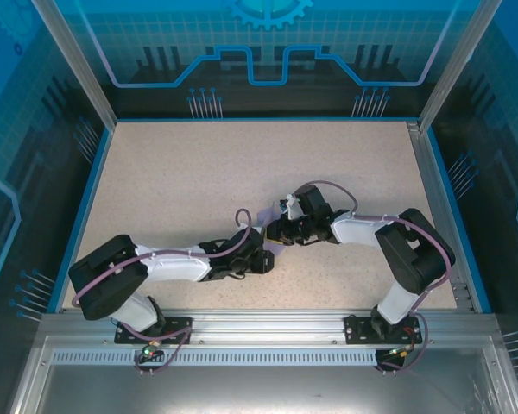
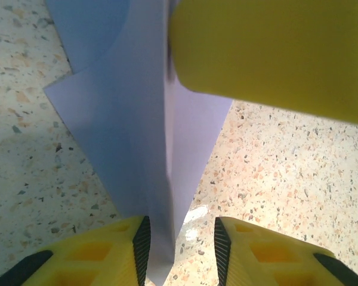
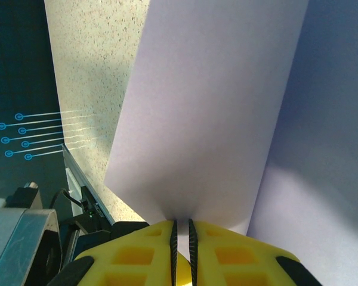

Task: Fold a paper plane with a square sheet of paper (pick it up from the middle)
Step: Fourth fold the wing at the center of the table.

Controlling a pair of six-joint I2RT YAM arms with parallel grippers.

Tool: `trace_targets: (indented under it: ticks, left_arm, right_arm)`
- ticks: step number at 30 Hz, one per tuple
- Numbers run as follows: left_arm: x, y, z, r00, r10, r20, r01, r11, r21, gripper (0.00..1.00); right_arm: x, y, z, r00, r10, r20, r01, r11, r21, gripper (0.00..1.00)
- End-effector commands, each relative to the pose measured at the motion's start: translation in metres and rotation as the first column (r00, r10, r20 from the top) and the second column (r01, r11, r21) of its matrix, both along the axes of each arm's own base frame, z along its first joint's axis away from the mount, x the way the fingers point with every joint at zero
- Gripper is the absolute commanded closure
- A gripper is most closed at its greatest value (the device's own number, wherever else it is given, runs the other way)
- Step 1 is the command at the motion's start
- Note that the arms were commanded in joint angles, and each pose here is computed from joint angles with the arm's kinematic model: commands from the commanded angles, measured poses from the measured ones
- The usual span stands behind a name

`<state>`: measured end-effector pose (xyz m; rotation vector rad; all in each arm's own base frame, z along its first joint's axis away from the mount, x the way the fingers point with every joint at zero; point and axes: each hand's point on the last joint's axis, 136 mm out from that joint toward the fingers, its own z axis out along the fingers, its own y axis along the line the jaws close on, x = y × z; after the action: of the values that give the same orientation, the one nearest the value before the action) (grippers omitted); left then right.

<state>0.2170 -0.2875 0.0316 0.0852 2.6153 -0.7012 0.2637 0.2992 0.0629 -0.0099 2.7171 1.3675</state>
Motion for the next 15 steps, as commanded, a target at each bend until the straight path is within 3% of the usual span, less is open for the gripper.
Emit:
trace_targets:
  ticks: [1, 15]
  left_arm:
    - [0.011, 0.003, 0.002, 0.997, 0.061, 0.048, -0.064, 0.996, 0.056, 0.63]
    - [0.016, -0.005, 0.001, 0.994, 0.044, 0.105, -0.052, 0.996, 0.070, 0.86]
  right_arm:
    - [0.003, 0.001, 0.003, 1.000, -0.006, 0.000, 0.006, 1.000, -0.002, 0.84]
    - [0.002, -0.010, 0.004, 1.000, -0.026, -0.005, 0.026, 1.000, -0.018, 0.84]
